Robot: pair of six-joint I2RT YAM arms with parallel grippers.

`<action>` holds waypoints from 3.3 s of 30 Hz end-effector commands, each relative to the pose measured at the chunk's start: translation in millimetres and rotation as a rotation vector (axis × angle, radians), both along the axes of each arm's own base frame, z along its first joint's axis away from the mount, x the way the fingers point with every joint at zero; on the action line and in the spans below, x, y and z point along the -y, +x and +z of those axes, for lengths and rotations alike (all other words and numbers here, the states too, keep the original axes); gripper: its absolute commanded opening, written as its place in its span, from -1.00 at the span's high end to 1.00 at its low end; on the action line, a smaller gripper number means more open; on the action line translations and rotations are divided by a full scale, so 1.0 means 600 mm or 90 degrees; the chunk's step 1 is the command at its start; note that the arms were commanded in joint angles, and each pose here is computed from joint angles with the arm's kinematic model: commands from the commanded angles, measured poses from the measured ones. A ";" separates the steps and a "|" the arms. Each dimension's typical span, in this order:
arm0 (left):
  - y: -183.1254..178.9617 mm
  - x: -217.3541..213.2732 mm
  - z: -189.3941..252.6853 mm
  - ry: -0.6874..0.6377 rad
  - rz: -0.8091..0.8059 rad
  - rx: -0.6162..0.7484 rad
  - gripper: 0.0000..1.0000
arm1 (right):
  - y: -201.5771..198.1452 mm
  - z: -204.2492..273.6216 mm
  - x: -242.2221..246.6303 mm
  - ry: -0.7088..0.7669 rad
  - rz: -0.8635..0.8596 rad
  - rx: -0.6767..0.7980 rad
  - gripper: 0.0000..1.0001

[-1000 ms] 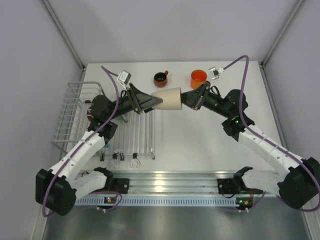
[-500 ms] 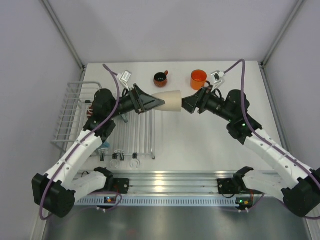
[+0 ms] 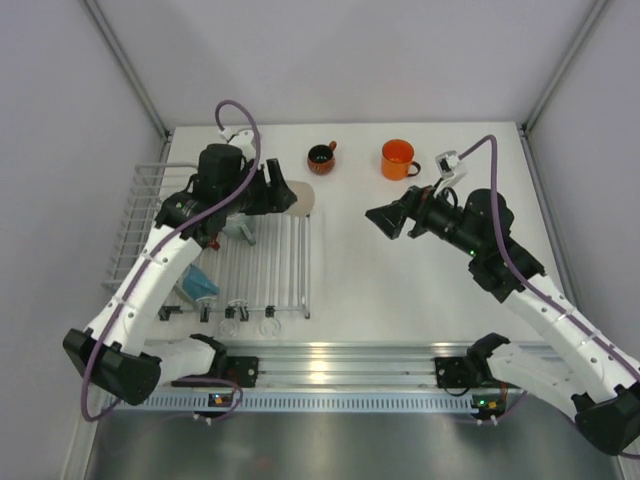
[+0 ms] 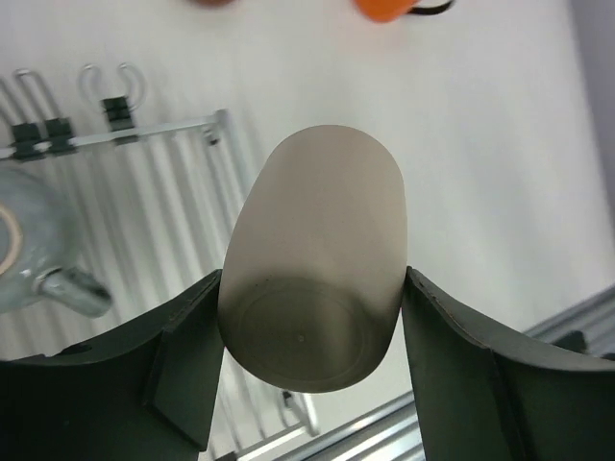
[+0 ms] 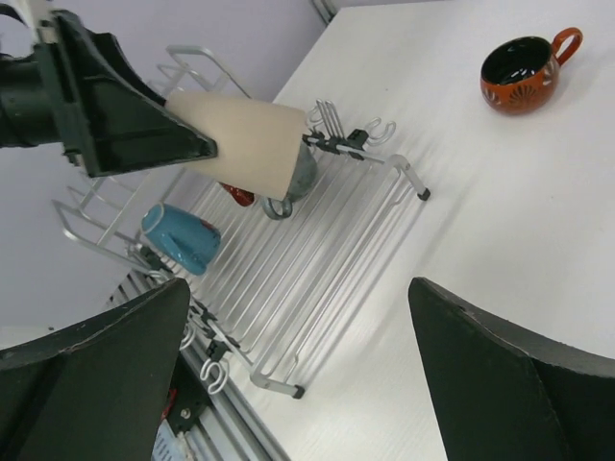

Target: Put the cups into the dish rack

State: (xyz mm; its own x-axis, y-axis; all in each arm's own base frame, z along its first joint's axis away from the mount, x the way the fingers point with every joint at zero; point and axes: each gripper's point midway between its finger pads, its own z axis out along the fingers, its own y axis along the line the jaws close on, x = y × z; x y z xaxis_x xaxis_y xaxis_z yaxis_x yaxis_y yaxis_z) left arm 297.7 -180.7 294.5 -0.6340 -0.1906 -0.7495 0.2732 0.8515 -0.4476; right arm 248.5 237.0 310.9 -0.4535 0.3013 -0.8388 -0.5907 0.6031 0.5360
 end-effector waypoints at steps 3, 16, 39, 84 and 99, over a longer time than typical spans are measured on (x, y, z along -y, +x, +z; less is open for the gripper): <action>0.029 -0.094 -0.047 0.217 0.109 -0.038 1.00 | -0.011 0.036 0.020 -0.020 -0.018 0.069 -0.96; 0.082 -0.093 -0.116 0.326 0.112 -0.120 1.00 | -0.018 0.033 0.044 -0.049 -0.040 0.090 -0.98; 0.113 -0.072 -0.213 0.394 0.097 -0.198 0.79 | -0.020 0.029 0.066 -0.080 -0.066 0.109 -0.99; 0.116 -0.076 -0.215 0.401 0.104 -0.189 -0.73 | -0.015 0.041 0.071 -0.073 -0.084 0.089 -0.99; 0.088 -0.051 -0.011 0.231 0.086 -0.002 -0.74 | 0.152 0.013 0.116 -0.144 -0.273 -0.074 -0.93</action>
State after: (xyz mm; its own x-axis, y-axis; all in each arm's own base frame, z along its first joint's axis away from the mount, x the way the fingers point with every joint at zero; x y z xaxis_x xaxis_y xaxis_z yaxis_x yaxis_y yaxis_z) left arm 355.2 -140.9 240.2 -0.7232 0.0458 -0.6891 0.0859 0.9960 -0.0240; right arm 316.2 183.1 303.4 -0.4230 0.2257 -0.8776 -0.3180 0.8699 0.3770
